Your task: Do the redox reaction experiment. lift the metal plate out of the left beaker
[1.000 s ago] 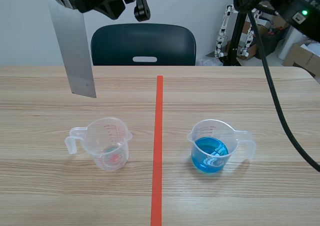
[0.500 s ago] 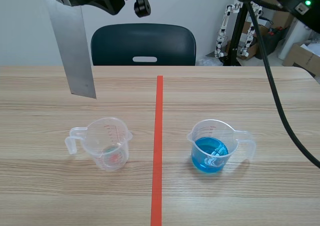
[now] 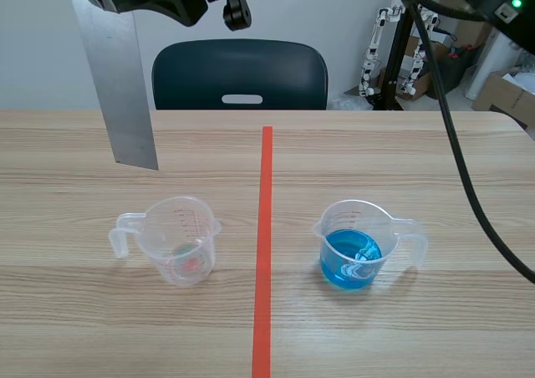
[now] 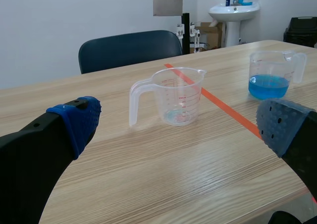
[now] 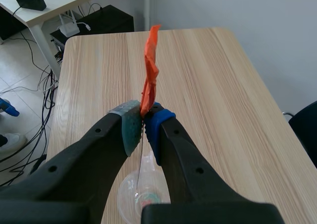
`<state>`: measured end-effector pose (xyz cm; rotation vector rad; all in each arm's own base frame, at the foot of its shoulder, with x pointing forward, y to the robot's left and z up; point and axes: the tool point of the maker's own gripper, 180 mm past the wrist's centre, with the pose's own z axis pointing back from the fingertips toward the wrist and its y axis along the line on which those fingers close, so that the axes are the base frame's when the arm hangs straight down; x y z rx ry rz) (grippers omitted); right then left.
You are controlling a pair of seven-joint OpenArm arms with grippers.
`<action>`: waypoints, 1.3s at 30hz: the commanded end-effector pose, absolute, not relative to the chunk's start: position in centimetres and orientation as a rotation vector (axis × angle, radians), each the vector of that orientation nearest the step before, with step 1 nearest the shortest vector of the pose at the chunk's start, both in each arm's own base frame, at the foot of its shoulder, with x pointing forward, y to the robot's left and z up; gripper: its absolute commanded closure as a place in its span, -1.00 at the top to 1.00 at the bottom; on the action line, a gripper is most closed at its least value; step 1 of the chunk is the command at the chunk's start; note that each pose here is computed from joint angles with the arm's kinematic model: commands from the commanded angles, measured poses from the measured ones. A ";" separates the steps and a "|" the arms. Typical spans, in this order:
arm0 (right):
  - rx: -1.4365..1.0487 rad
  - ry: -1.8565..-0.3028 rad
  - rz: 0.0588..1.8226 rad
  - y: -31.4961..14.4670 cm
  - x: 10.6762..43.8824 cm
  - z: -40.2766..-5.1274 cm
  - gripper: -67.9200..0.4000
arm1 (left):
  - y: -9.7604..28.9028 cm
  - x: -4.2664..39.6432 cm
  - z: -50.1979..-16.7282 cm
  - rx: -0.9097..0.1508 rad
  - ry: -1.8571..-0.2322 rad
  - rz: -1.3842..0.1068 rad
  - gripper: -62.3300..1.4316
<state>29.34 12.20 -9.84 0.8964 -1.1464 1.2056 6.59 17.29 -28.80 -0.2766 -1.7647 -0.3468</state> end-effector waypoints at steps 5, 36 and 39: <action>0.933 -1.166 1.207 12.4 29.0 -8.4 -0.97 | 17.2 6.7 -28.3 -0.281 -1.789 -0.342 1.00; 0.930 -1.164 1.209 12.4 29.0 -8.5 -0.97 | 17.2 6.7 -28.3 -0.281 -1.789 -0.342 1.00; 0.930 -1.164 1.209 12.4 29.0 -8.5 -0.97 | 17.2 6.7 -28.3 -0.281 -1.789 -0.342 1.00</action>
